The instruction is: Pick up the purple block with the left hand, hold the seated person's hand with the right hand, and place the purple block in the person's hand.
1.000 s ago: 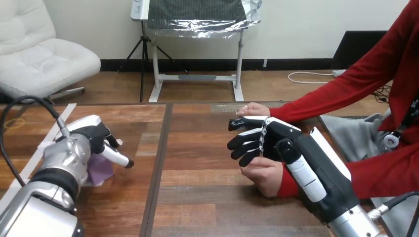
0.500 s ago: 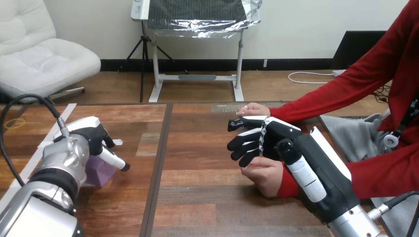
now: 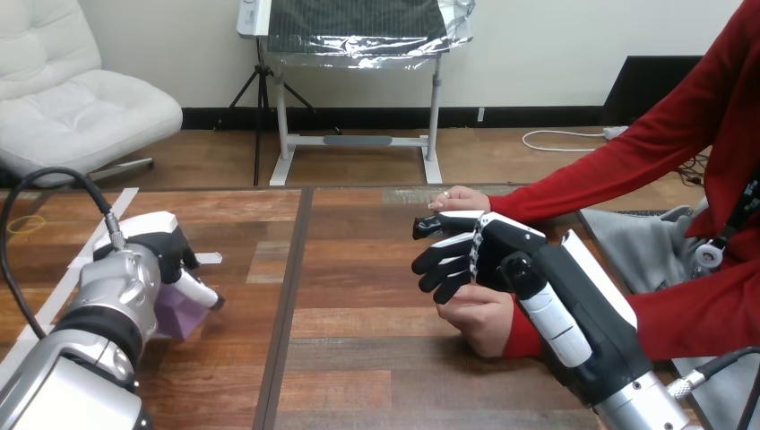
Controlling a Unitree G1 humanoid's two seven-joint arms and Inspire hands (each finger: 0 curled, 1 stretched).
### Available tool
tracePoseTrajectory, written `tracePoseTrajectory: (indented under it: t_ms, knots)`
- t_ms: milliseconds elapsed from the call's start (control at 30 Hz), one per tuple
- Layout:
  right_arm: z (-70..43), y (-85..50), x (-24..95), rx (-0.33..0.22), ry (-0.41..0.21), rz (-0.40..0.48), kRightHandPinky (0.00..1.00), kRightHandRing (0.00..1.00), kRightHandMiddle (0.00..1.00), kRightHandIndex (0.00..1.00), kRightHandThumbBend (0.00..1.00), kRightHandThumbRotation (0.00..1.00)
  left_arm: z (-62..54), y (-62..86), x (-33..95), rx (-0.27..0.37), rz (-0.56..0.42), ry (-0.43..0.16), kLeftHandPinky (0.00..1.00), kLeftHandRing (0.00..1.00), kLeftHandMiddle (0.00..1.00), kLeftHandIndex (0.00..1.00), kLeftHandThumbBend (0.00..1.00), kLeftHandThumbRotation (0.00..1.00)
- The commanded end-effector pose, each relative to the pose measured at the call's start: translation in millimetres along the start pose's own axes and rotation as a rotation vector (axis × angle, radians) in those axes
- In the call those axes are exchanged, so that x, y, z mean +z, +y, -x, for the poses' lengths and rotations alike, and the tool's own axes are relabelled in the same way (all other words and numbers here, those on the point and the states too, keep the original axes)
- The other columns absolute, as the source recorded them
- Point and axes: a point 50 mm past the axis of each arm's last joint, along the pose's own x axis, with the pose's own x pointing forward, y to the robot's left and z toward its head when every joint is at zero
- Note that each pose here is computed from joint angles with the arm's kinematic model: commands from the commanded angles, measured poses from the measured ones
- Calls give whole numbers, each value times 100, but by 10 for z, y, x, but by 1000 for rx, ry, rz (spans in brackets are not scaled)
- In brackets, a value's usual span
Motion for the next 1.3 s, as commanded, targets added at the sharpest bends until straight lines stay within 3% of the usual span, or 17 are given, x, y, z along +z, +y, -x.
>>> tracePoseTrajectory:
  t_ms: [0,200,433,633,1033,1133,1267]
  knots:
    - [-100,-55,116,0,-72,34,50,58,62,72,80,98,31,306,63,100,-28,-4,76,81,79,74,56,32]
    - [-98,-57,114,-1,-67,36,50,58,62,72,80,98,28,291,47,101,-39,6,87,86,83,77,54,31]
    - [-97,-55,112,1,-69,36,50,58,62,72,80,98,28,288,33,101,-39,9,88,86,82,76,53,31]
    - [-100,-55,112,1,-72,42,50,58,62,71,81,99,27,283,24,92,-46,10,82,81,79,75,53,33]
    - [-94,-58,115,-2,-72,42,50,58,62,71,80,100,25,262,1,62,-39,19,80,79,78,74,55,30]
    - [-92,-62,118,-2,-73,42,50,58,62,71,80,100,25,259,-4,58,-47,20,72,75,76,70,55,29]
    - [-91,-67,122,-2,-74,44,50,58,62,71,80,99,24,254,-13,51,-51,23,70,76,76,70,53,29]
